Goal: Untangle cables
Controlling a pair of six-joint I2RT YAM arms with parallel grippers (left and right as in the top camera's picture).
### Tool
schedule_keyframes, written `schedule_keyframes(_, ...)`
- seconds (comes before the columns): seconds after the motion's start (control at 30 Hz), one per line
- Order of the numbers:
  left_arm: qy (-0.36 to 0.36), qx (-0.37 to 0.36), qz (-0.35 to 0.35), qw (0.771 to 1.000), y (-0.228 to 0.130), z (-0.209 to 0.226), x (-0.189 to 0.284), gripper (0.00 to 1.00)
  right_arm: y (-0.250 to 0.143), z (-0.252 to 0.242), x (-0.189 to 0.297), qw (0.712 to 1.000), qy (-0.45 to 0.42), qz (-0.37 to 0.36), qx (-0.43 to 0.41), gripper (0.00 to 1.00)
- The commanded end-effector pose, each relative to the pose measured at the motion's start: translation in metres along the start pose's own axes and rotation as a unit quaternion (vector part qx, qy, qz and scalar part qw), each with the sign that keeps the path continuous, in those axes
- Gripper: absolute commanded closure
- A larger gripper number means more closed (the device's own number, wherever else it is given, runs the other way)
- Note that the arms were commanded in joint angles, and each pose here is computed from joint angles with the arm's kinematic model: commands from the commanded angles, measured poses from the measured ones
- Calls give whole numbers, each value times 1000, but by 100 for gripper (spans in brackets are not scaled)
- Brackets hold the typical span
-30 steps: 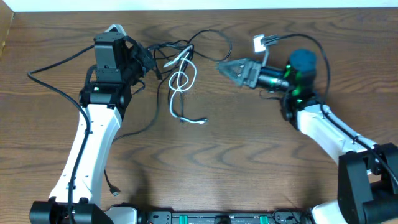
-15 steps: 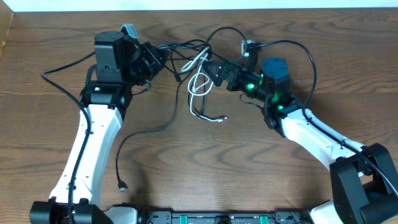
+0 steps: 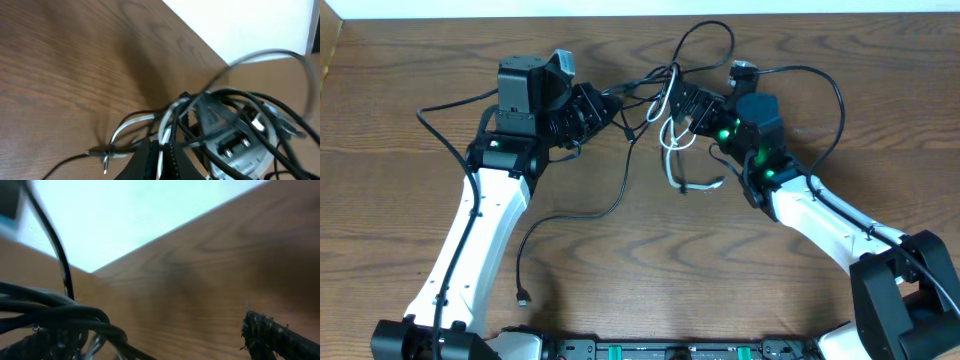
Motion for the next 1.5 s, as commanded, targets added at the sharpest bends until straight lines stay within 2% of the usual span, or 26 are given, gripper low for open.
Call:
schedule_keyframes(0.0, -25, -46, -7, 999, 2, -12, 14, 92, 27, -21, 7, 989, -94, -111, 0, 1)
schedule_keyframes(0.27, -17, -95, -42, 994, 11, -12, 38, 93, 52, -70, 22, 969, -209, -127, -20, 1)
schedule_keyframes(0.6, 17, -87, -96, 991, 24, 4, 80, 93, 82, -121, 51, 939, -315, -132, -48, 1)
schedule_keyframes(0.8, 35, -74, -119, 989, 30, 15, 96, 92, 88, -135, 60, 930, -339, -125, -63, 1)
schedule_keyframes(1.03, 36, -73, -119, 990, 30, 16, 97, 93, 80, -127, 53, 953, -290, -59, -57, 1)
schedule_keyframes(1.23, 36, -71, -119, 990, 30, 16, 97, 92, 67, -98, 39, 989, -135, 66, 2, 1)
schedule_keyframes(1.33, 35, -69, -120, 990, 30, 16, 97, 93, 58, -79, 34, 991, -54, 114, 37, 1)
schedule_keyframes(1.47, 33, -49, -119, 991, 30, 16, 96, 92, 41, -59, 29, 986, 7, 158, 52, 1)
Point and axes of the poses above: each gripper's point midway between its finger pads, its own x axis back along the fingers, its own z axis along the line the jaws close on, y = z × x, the point moved 9 cm from there along x, back along the fingers, and after that the axes turned 14 degrees about -x, right-handed, at the moved point
